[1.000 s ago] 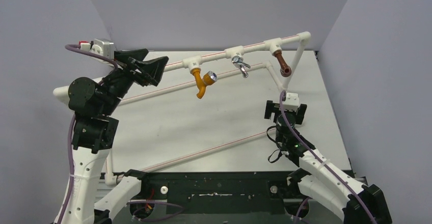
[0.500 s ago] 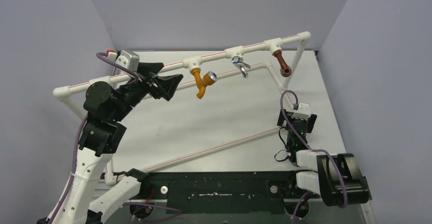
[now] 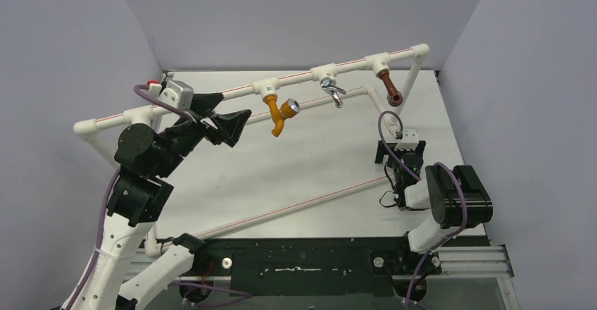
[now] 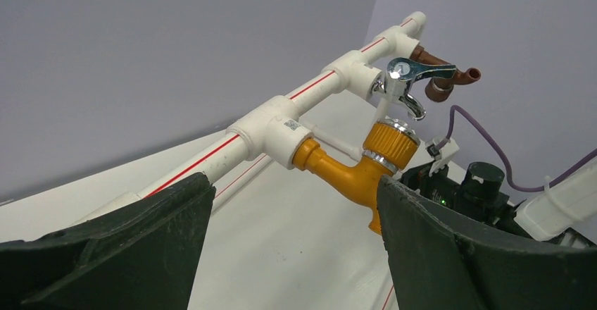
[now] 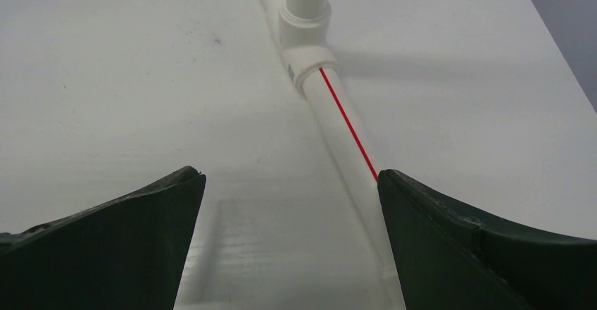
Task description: Install the water faucets
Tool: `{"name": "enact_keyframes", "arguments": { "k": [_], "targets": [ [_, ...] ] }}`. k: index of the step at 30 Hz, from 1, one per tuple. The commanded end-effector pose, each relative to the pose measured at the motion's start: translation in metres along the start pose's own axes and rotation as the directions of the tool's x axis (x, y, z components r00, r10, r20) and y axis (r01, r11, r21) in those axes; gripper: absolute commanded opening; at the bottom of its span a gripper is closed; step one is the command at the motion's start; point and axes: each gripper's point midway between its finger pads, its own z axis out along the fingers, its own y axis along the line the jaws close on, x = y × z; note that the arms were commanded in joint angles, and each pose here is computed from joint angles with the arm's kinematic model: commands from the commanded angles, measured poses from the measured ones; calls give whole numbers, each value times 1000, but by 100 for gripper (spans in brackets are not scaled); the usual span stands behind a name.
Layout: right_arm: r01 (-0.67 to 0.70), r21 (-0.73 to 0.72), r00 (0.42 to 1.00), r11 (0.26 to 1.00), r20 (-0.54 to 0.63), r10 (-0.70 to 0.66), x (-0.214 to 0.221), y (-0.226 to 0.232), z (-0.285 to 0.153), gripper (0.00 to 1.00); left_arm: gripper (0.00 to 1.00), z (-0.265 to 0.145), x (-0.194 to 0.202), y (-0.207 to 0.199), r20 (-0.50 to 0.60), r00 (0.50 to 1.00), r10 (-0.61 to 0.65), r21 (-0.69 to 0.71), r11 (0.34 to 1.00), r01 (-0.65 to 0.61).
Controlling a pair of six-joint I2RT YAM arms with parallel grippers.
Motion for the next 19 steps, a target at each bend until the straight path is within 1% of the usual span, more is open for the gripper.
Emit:
{"name": "enact_keyframes", "arguments": {
  "k": [1,6,11,15,17,19],
  "targets": [
    [0,-58,992,998,122,7,-39,9,12,100,84,-11,-34,-6,105,993,54,0,999,-54],
    [-1,-56,993,998,117,8,-38,9,12,100,84,-20,-56,-21,172,984,47,50,997,-57],
    [-3,-59,993,998,115,9,-38,9,13,100,83,-28,-78,-43,244,969,26,140,988,-62],
    [0,-49,994,999,111,6,-37,7,14,100,83,-33,-85,-55,256,967,14,197,978,-66],
    [-10,-60,995,998,98,16,-36,10,17,100,83,-35,-87,-57,270,963,5,202,977,-62],
    [-12,-37,994,999,105,16,-36,6,14,100,83,-36,-87,-57,276,961,-9,206,977,-50]
  ]
}}
